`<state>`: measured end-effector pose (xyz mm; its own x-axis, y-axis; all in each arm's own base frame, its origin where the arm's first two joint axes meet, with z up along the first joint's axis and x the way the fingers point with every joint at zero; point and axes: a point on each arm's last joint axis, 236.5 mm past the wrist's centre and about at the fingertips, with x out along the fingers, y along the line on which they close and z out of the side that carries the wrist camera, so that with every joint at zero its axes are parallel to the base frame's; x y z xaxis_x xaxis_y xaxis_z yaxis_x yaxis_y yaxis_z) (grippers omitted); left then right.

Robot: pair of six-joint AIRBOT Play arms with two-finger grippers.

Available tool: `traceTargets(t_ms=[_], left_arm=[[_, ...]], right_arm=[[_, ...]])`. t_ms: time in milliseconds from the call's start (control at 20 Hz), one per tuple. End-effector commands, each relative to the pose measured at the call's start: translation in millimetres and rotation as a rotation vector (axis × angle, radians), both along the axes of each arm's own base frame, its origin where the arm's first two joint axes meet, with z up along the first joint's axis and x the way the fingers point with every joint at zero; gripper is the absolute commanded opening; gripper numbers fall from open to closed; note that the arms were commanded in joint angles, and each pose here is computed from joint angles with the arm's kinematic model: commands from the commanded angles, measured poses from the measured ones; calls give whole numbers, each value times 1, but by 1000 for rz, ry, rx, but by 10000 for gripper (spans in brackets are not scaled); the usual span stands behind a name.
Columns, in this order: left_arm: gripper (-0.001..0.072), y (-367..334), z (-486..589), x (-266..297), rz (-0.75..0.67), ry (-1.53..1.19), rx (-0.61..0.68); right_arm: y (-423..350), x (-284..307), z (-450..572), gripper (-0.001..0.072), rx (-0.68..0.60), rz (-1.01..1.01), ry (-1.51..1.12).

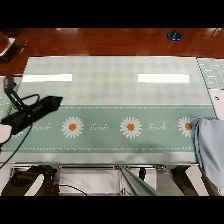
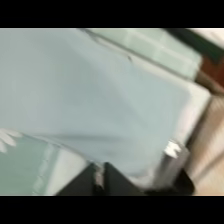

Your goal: Fold the shirts.

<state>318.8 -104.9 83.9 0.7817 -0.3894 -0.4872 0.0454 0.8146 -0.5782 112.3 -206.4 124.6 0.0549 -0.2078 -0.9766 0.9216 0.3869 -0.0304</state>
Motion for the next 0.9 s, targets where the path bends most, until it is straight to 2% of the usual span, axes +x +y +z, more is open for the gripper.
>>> traceTargets(t_ms=[0,100,200,350,450,650,850], left_arm=[[27,21,78,36,35,-186,67],[27,4,124,53,-50,-220,92],[26,-31,151,63,-170,-213,91],[26,-104,147,54,-360,-246,127],[26,-131,95,48,-413,-148,176],[26,-112,-16,67,-355,129,266],[27,-90,-39,82,-323,231,276]], right_arm=[[5,123,49,16,-45,254,-379],[45,209,93,16,-43,468,-656],[105,265,110,16,-33,667,-777],[197,289,65,16,-52,1034,-616],[236,282,7,16,-70,1196,-439],[256,276,-90,16,-11,1193,-269],[243,281,-114,17,12,1156,-216]])
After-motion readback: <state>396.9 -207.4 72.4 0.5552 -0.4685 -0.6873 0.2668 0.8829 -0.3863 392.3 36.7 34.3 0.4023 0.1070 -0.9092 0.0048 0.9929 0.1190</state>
